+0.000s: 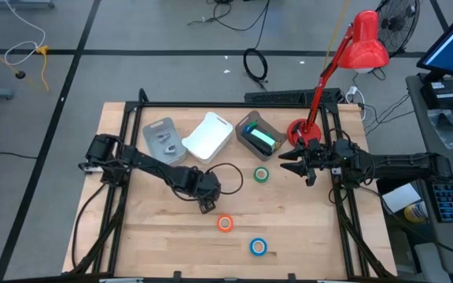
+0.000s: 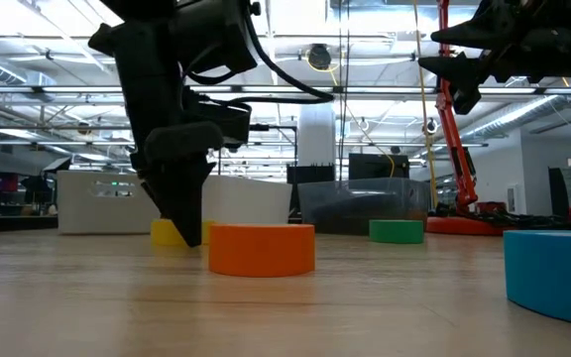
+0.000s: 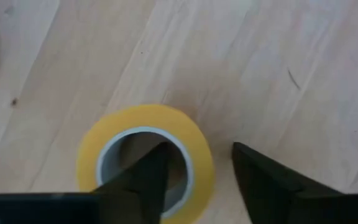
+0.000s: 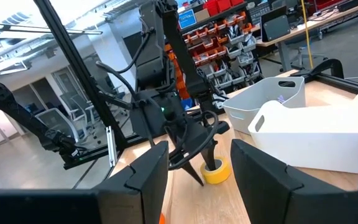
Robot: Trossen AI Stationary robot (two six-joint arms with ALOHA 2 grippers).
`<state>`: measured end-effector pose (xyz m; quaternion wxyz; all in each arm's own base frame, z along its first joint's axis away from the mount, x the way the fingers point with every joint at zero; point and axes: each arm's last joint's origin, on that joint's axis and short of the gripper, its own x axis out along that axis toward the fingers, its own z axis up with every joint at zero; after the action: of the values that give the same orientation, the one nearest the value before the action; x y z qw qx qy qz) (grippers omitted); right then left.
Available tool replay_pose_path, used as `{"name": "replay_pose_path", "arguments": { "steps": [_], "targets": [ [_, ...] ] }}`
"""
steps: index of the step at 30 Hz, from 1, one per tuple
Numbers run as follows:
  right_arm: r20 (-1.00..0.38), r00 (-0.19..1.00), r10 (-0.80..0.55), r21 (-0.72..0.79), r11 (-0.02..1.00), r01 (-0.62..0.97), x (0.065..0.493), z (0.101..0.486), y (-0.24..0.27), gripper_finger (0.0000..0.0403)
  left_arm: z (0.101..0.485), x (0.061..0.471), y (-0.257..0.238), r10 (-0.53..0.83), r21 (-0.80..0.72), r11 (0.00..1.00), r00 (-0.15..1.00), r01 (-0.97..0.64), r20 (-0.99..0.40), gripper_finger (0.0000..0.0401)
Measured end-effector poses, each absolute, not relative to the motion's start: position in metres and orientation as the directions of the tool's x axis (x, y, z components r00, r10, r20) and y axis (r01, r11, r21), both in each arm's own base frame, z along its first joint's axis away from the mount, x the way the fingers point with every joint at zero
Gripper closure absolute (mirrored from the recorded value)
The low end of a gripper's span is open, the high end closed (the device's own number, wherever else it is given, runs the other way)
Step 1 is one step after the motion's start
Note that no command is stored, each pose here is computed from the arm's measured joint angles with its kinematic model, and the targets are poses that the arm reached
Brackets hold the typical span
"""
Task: Pick and place Stapler, Stapler remover, tape
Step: Put the yellow tape into the white bin
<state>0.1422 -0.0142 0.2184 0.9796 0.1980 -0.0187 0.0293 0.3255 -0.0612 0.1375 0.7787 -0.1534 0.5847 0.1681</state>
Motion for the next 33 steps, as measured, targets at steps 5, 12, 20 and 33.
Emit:
{"name": "replay_pose_path", "arguments": {
  "steps": [5,12,20,33],
  "targets": [
    [0.049,0.998,0.049,0.387,0.92,-0.064,0.142,0.218,-0.014,0.0236,0.14,0.326,-0.061,0.068,-0.066,0.892,0.277,-0.447,-0.959,0.0335],
    [0.048,0.998,0.047,0.387,0.92,-0.062,0.142,0.218,-0.014,0.0236,0.163,0.327,-0.065,-0.05,-0.194,0.875,0.316,-0.444,-0.947,0.0365],
    [0.034,0.998,0.047,0.39,0.919,-0.057,0.142,0.217,-0.014,0.0236,0.263,0.311,-0.056,0.049,-0.219,0.871,0.521,-0.439,-0.852,0.0364],
    [0.036,0.998,0.046,0.39,0.919,-0.057,0.142,0.217,-0.014,0.0236,0.335,0.281,0.033,0.417,-0.016,0.802,0.579,-0.597,-0.7,0.0364]
  ]
}}
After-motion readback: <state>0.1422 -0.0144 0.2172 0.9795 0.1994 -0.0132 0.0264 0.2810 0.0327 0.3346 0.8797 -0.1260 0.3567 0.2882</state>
